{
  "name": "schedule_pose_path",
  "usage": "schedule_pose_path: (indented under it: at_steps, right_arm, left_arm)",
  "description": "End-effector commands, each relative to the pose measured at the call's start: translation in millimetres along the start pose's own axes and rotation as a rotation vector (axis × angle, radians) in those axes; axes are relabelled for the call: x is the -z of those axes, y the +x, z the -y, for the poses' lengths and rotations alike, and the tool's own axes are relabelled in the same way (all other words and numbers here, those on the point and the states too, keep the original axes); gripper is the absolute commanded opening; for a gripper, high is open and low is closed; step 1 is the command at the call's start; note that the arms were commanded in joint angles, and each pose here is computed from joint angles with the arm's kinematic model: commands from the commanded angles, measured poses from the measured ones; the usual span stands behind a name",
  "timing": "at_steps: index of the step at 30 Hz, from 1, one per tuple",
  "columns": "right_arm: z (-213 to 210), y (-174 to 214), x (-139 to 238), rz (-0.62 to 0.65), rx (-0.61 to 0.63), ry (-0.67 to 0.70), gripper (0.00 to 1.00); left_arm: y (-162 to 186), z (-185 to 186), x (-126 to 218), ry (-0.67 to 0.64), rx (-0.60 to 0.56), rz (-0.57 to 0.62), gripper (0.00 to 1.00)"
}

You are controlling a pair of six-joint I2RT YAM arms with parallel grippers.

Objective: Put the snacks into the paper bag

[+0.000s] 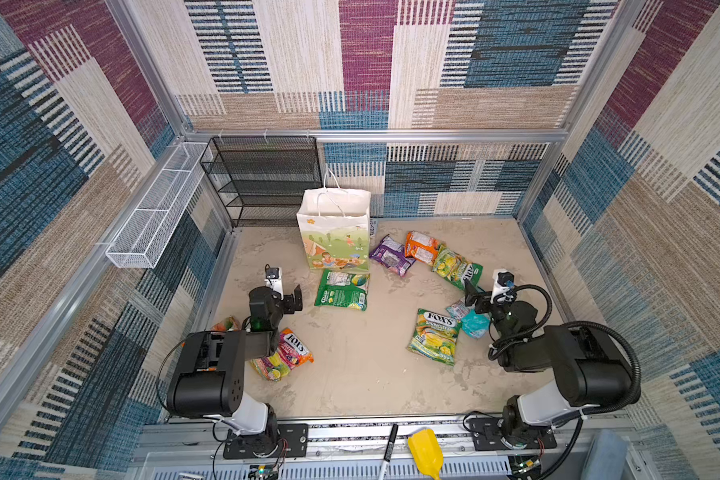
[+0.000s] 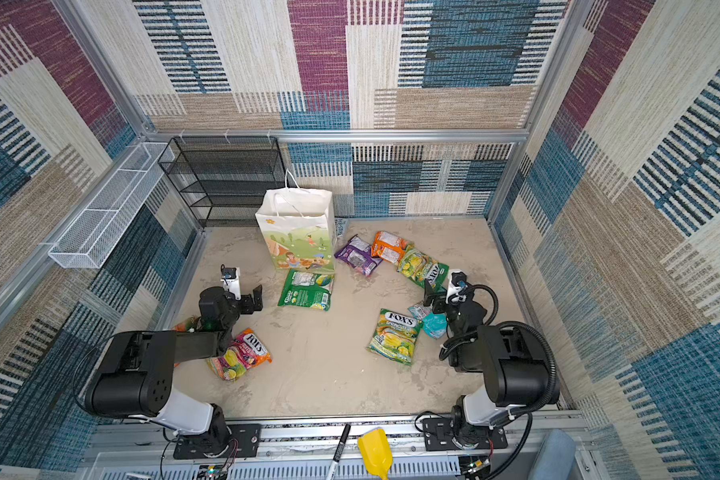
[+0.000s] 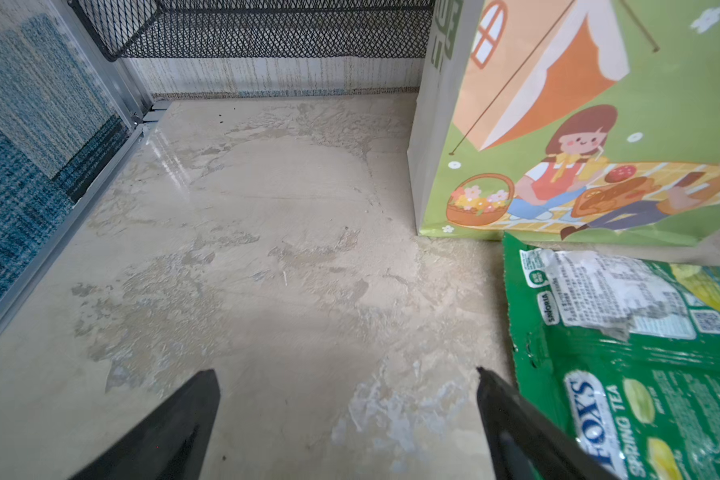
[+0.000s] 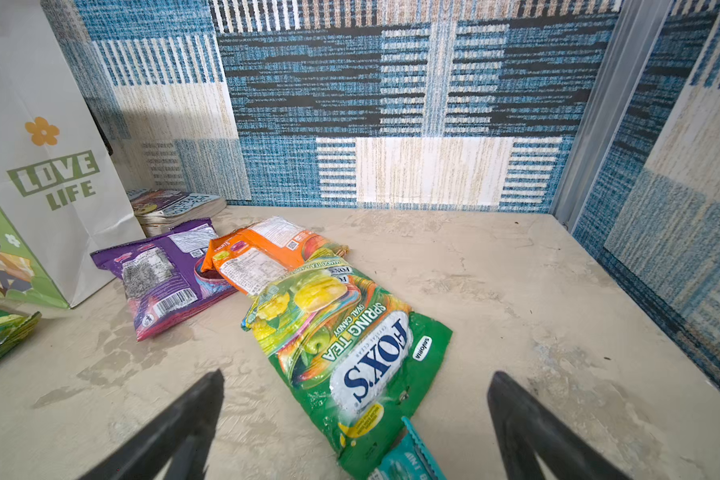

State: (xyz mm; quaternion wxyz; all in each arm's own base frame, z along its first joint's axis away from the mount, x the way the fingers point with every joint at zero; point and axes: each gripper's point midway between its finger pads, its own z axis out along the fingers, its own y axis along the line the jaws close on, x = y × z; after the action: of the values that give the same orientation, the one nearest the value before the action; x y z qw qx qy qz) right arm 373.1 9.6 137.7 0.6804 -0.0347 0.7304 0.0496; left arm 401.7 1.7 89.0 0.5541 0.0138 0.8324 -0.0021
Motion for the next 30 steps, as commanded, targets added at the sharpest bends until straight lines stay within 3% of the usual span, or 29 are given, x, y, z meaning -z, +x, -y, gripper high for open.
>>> schedule_pose_path:
  at_steps: [1,30]
  right_arm:
    - [-0.5,-5.8,-1.5,0.019,0.012,0.003,1.00]
    - [-0.6,-5.1,-3.8,0.013,0.016,0.012,1.00]
  left_arm:
    - [-6.0,2.0,-0.2,0.016,-0.011,0.019,0.99]
    - [-4.8,1.5,-1.3,0.031,0.000,0.010,0.99]
